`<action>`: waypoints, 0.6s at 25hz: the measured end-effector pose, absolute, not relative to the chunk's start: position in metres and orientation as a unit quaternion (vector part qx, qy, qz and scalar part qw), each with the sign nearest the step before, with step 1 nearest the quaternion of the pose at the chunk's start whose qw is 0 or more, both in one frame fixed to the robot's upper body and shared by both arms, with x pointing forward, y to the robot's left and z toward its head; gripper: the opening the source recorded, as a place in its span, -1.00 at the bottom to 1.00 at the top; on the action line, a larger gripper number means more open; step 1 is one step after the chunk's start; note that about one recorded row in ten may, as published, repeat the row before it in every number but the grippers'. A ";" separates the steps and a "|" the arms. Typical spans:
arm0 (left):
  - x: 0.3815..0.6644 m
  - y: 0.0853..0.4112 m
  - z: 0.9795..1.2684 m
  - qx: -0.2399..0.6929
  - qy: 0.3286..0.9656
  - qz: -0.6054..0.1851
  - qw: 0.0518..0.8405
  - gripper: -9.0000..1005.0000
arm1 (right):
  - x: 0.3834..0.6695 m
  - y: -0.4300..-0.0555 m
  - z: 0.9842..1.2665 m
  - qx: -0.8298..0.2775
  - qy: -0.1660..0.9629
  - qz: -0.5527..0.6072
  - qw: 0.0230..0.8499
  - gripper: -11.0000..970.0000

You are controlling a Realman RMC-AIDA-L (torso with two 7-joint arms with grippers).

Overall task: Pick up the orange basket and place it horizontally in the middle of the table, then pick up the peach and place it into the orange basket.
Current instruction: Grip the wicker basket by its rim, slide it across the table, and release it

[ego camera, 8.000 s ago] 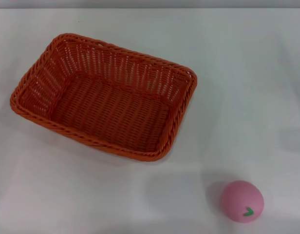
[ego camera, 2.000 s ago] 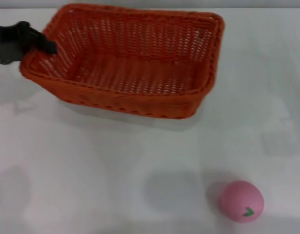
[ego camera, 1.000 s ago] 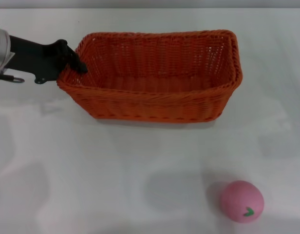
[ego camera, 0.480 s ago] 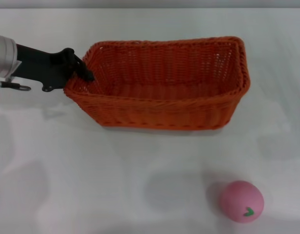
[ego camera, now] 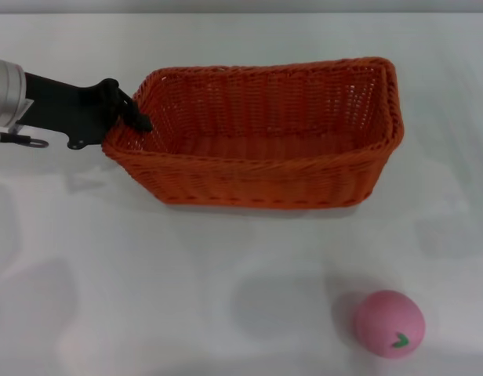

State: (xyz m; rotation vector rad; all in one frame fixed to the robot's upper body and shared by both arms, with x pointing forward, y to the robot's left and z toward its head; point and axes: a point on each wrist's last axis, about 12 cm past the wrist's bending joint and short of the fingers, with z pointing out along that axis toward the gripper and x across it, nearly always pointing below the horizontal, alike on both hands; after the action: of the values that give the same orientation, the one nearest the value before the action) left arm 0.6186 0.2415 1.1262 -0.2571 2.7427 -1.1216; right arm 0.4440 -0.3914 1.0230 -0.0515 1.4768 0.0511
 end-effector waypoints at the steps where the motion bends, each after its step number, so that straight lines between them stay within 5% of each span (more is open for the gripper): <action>1: 0.619 0.242 1.126 -0.086 0.919 -0.375 0.084 -0.69 | 0.444 -0.391 1.023 -0.023 0.673 0.023 0.739 0.79; 15: 0.616 0.239 1.122 -0.083 0.920 -0.376 0.069 -0.49 | 0.444 -0.391 1.023 -0.024 0.672 0.024 0.739 0.78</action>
State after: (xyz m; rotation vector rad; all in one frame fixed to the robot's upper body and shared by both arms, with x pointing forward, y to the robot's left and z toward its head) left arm 0.6164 0.2394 1.1219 -0.2486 2.7714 -1.1320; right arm 0.4445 -0.3909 1.0232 -0.0521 1.4751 0.0533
